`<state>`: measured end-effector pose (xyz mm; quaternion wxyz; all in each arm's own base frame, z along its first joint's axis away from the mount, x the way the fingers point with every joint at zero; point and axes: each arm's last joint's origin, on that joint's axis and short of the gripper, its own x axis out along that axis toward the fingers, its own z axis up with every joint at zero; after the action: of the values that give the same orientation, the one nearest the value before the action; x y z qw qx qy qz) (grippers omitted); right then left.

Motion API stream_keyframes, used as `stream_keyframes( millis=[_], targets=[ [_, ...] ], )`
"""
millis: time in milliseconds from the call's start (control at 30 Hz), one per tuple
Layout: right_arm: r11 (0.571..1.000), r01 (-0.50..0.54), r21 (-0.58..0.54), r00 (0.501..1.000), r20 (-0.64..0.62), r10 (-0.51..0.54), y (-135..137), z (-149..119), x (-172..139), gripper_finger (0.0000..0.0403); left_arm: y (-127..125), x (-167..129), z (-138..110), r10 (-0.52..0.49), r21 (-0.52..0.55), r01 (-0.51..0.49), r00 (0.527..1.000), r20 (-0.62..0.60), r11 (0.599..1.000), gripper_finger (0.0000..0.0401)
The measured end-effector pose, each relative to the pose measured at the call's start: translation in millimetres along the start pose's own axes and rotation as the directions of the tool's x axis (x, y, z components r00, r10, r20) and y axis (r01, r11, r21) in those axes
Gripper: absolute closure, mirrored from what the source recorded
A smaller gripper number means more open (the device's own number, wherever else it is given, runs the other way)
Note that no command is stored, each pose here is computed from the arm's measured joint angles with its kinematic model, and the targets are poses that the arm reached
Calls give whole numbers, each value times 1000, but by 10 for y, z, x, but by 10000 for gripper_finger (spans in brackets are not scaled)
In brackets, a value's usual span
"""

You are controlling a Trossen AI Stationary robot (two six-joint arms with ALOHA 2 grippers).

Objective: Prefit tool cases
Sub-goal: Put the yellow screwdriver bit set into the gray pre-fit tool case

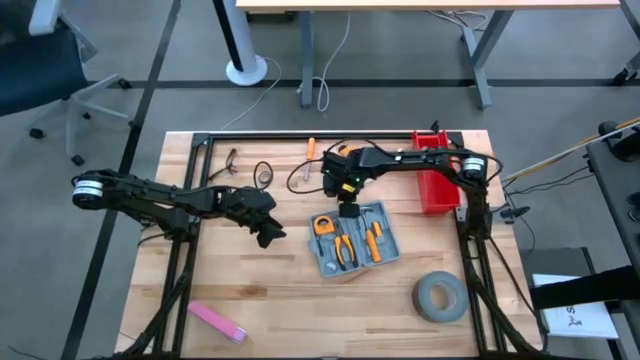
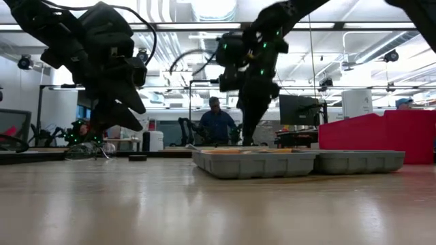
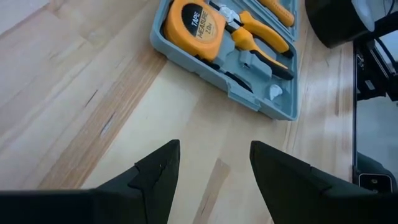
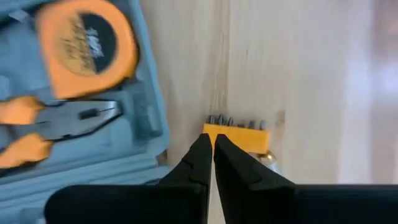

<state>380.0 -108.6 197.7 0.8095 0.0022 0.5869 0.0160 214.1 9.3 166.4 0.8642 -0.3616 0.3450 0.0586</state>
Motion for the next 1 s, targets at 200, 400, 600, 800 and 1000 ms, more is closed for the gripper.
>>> stream_keyframes(
  millis=[200, 400, 600, 800, 1000],
  targets=[
    [1000, 17, -2, 999, 28, -17, -19, -40, -139, 397, -8, 0, 10, -7, -4, 7, 1000, 11, 1000, 197],
    [999, 8, -50, 1000, -7, -8, -74, -110, 137, 323, -22, 0, 26, -21, -17, 21, 999, 27, 1000, 197],
    [972, 5, -237, 1000, -23, -11, -89, -118, 257, 235, -31, 2, 17, -24, -18, 24, 999, 23, 1000, 197],
    [902, -8, -431, 999, -33, -6, -75, -124, 259, 186, -31, 2, 18, -24, -18, 24, 999, 24, 1000, 197],
    [815, 52, -577, 996, -27, -83, -101, -141, 305, 172, -31, 2, 18, -24, -24, 25, 999, 24, 999, 197]
  ],
)
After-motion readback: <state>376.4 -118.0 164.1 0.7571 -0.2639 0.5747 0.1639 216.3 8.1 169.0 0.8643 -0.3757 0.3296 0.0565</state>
